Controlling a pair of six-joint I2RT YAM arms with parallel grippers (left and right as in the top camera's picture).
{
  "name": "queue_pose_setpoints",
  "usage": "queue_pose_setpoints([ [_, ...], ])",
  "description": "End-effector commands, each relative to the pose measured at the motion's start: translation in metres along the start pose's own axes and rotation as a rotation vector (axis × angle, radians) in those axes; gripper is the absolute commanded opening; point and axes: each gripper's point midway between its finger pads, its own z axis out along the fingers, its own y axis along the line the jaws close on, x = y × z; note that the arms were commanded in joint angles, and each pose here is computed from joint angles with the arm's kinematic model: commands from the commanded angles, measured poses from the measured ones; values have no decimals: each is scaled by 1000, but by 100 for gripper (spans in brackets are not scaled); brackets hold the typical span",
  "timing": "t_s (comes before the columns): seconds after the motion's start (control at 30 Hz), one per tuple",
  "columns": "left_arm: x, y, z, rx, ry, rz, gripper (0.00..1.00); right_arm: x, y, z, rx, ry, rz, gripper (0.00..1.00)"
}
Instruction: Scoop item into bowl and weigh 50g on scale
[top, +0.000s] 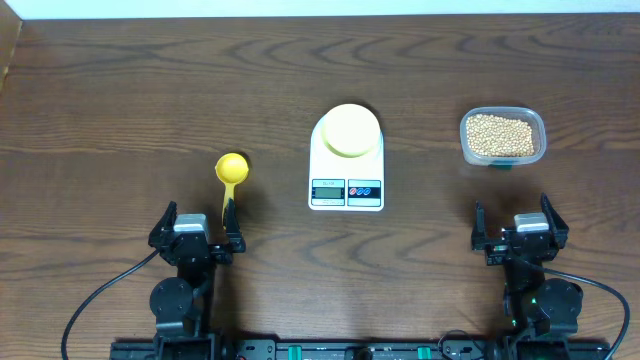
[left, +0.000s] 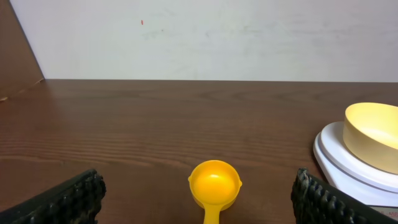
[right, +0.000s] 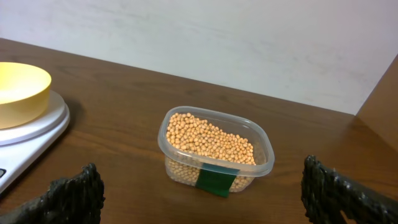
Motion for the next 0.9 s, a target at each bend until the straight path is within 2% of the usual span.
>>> queue_pose_setpoints([
  [0.0, 14, -2, 0, 13, 48, 5, 98, 2, -3, 0, 17, 4, -5, 99],
  [0.1, 14, -4, 0, 21, 47, 4, 98, 2, -3, 0, 17, 4, -5, 99],
  [0.27, 8, -46, -6, 264, 51, -221, 98, 2, -3, 0, 17, 4, -5, 99],
  [0.43, 3, -60, -10, 348, 69, -386, 98, 2, -3, 0, 17, 4, -5, 99],
  [0.63, -70, -58, -22, 393, -191, -364, 98, 2, -3, 0, 17, 4, -5, 99],
  [0.87, -126, -51, -37, 360, -307, -277, 98, 2, -3, 0, 17, 4, -5, 99],
])
